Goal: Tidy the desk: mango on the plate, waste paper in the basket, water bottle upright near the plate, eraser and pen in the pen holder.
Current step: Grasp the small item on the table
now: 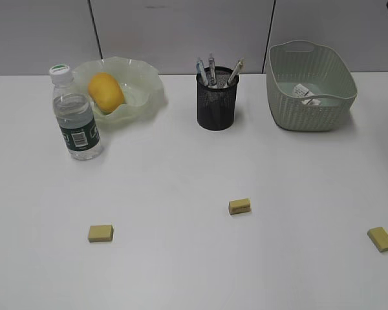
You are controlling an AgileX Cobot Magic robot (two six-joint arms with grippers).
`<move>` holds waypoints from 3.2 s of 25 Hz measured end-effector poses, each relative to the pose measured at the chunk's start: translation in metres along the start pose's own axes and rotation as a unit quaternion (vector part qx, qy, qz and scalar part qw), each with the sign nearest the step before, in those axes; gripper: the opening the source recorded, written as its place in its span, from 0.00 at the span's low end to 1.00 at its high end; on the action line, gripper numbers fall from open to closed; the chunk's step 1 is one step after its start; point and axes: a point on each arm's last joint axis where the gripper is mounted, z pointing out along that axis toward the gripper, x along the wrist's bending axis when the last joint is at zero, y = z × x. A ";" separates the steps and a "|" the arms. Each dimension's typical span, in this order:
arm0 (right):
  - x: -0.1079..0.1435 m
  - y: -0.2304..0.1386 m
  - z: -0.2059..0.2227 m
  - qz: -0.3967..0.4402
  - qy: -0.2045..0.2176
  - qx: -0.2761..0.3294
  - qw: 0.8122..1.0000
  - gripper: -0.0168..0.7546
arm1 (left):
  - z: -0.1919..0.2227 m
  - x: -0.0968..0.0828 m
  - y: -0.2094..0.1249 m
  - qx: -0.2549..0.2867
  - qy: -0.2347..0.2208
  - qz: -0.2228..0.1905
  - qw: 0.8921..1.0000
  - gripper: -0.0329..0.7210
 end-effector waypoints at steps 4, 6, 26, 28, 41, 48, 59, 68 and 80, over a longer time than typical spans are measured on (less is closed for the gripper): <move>0.002 -0.033 -0.011 -0.013 0.006 0.023 1.000 0.58 | 0.000 0.000 0.000 0.000 0.000 0.000 1.000 0.36; 0.003 -0.054 -0.016 -0.008 0.008 0.037 0.999 0.58 | 0.000 0.000 0.000 0.000 0.000 0.000 1.000 0.36; 0.013 -0.274 -0.113 -0.009 0.001 -0.103 0.995 0.57 | 0.000 0.000 0.000 0.000 0.000 0.000 1.000 0.36; 0.014 -0.291 -0.114 -0.009 0.000 -0.123 0.992 0.57 | 0.000 0.000 0.000 0.000 0.000 0.000 1.000 0.36; 0.020 -0.386 -0.117 -0.017 -0.002 -0.332 0.943 0.57 | 0.000 0.000 0.000 0.000 0.000 0.000 1.000 0.36; 0.024 -0.397 -0.110 -0.016 0.017 -0.367 0.930 0.57 | 0.000 0.000 0.000 0.000 0.001 0.000 1.000 0.36; 0.027 -0.395 -0.108 -0.012 0.038 -0.375 0.926 0.57 | 0.000 0.000 0.000 0.000 0.001 0.000 1.000 0.36; 0.028 -0.395 -0.107 -0.011 0.046 -0.376 0.925 0.66 | 0.000 0.000 0.000 0.000 0.001 0.000 1.000 0.36; 0.028 -0.395 -0.107 -0.011 0.047 -0.376 0.925 0.80 | 0.000 0.000 0.000 0.000 -0.001 -0.001 1.000 0.37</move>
